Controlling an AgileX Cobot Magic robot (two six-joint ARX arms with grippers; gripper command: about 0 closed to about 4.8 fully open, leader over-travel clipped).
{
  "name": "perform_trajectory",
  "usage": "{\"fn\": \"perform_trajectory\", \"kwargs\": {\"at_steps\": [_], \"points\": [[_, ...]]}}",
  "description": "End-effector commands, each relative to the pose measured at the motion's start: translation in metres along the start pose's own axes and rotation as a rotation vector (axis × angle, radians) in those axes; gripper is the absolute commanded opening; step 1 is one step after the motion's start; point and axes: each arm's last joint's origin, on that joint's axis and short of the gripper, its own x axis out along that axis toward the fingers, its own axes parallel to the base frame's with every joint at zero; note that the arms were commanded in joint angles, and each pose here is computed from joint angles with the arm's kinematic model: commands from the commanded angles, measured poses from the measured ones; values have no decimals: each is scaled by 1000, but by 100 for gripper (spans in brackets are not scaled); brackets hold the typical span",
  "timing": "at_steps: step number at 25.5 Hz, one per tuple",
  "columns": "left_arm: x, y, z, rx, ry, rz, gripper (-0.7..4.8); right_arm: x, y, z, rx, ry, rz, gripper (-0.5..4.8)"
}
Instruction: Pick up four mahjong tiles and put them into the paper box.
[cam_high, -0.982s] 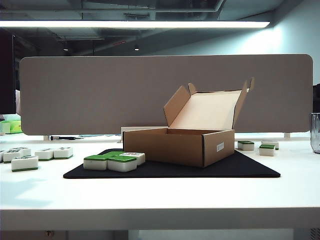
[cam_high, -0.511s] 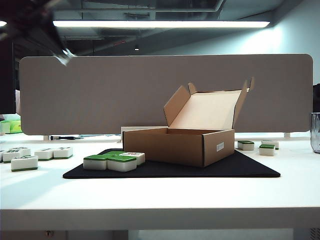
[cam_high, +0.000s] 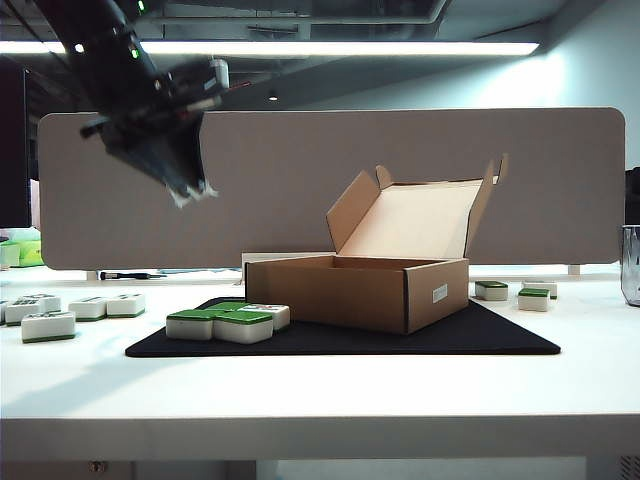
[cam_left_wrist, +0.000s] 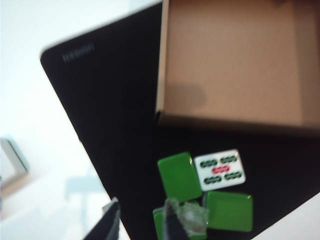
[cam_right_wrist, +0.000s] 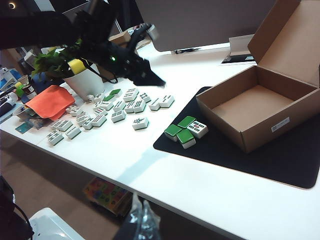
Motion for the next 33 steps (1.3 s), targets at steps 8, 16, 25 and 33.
{"fn": "perform_trajectory", "kwargs": {"at_steps": [8, 16, 25, 33], "points": [[45, -13, -26, -5, 287, -56, 133, -2, 2, 0, -18, -15, 3, -1], [64, -29, -33, 57, 369, 45, 324, -2, 2, 0, -18, -16, -2, -1], [92, -32, -41, -8, 406, 53, 322, -2, 2, 0, -18, -16, -2, -1], [97, -32, -37, -38, 354, 65, 252, -2, 2, 0, -19, -16, -2, -1]]}}
